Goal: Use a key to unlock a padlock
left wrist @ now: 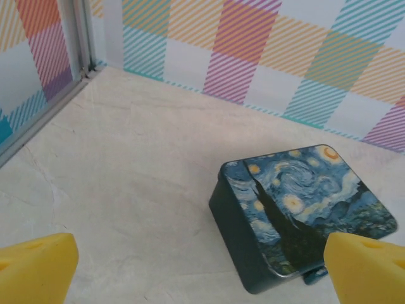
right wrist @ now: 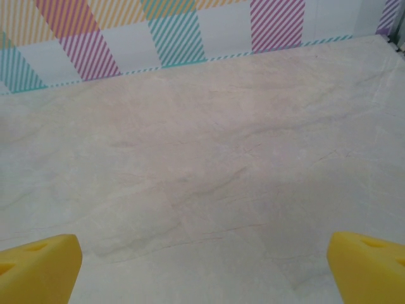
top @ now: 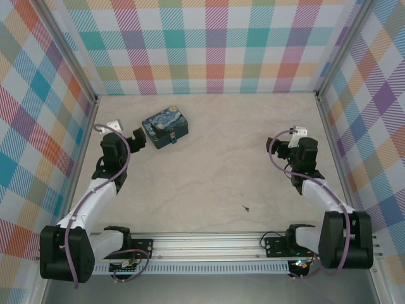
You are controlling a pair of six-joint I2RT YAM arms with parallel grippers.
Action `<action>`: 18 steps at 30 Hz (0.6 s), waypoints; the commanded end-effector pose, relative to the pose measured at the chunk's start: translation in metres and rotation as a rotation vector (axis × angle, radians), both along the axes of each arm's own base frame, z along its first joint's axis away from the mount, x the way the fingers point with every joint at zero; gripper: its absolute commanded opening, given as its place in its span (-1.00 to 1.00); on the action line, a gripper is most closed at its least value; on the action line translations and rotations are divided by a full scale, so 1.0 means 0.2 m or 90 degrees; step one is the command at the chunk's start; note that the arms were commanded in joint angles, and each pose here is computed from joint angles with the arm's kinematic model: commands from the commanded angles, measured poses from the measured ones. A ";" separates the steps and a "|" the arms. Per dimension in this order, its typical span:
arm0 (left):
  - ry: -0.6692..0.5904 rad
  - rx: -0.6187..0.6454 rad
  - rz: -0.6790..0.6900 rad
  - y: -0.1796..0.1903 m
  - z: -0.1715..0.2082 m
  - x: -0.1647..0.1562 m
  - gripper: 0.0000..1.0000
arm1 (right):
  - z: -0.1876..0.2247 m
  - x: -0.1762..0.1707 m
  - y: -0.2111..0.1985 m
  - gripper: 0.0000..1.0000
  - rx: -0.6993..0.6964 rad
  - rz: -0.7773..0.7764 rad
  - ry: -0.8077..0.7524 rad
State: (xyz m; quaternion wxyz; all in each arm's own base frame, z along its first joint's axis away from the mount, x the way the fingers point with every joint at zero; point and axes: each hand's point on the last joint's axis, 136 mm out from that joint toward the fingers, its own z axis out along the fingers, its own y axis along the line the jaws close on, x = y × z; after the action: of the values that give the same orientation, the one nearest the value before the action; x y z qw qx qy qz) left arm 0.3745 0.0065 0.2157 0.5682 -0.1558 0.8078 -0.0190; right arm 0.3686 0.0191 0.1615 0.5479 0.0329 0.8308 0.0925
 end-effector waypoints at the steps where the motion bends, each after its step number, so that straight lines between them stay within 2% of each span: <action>1: 0.127 -0.036 -0.021 -0.04 -0.11 -0.03 1.00 | -0.01 -0.09 0.09 1.00 0.086 0.024 0.074; 5: 0.188 -0.060 -0.084 -0.16 -0.13 0.07 1.00 | -0.01 -0.14 0.16 0.99 0.169 0.046 0.117; 8: 0.238 -0.034 -0.133 -0.27 -0.17 0.14 1.00 | -0.02 -0.15 0.21 0.99 0.206 0.061 0.142; 18: 0.311 0.039 -0.289 -0.68 -0.27 0.43 0.96 | -0.08 -0.13 0.21 0.99 0.205 0.043 0.167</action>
State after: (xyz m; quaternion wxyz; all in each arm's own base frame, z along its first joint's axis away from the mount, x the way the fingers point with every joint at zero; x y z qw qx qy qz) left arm 0.4575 -0.1106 0.1686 0.3714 -0.0014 0.9253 -0.0763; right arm 0.3381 0.0570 0.1348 0.4162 0.1032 0.8750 0.2248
